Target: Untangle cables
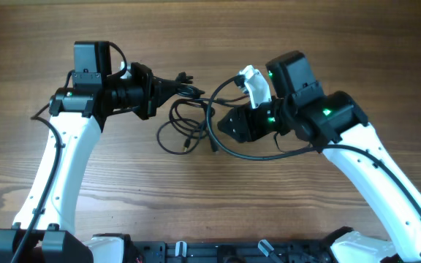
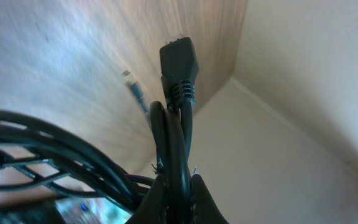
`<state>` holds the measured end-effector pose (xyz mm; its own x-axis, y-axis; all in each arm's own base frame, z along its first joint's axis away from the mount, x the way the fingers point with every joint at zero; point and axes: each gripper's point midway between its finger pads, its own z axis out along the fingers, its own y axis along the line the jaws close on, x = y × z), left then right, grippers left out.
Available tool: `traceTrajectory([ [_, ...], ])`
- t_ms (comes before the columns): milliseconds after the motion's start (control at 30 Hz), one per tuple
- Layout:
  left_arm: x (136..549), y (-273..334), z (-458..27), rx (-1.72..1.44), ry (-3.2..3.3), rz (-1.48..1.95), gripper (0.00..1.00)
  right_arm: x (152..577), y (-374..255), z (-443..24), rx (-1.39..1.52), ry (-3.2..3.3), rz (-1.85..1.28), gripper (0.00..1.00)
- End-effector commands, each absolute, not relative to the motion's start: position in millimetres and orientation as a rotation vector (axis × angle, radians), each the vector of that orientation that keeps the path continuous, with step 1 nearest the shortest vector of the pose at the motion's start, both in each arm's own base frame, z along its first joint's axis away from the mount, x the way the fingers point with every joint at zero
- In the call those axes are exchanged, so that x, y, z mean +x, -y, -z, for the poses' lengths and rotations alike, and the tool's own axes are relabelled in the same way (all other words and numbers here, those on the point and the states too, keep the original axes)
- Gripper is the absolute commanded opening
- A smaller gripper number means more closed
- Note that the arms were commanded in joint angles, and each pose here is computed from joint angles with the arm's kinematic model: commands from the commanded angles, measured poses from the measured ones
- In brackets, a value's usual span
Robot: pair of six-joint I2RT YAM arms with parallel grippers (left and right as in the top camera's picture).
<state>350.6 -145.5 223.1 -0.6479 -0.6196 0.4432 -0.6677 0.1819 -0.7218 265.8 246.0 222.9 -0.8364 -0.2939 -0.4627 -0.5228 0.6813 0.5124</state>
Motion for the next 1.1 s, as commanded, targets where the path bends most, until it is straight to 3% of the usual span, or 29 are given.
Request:
traceTrajectory([
  [0, 337.5, 160.4, -249.5, 1.306, 2.078, -1.534, 0.04, 266.2, -254.4, -211.6, -0.774, -2.533, -0.949, 0.49],
  [433, 327.1, 168.9, -262.2, 1.209, 1.994, -1.563, 0.04, 297.7, -271.9, -225.2, -0.847, -2.33, -0.937, 0.36],
  [767, 327.1, 168.9, -262.1, 1.191, 2.016, -1.574, 0.04, 293.4, -264.3, -259.1, -0.878, -2.175, -1.247, 0.39],
  [1067, 327.0, 169.0, -262.3, 1.187, 2.019, -1.576, 0.04, 290.6, -262.4, -259.2, -0.983, -2.102, -1.22, 0.41],
])
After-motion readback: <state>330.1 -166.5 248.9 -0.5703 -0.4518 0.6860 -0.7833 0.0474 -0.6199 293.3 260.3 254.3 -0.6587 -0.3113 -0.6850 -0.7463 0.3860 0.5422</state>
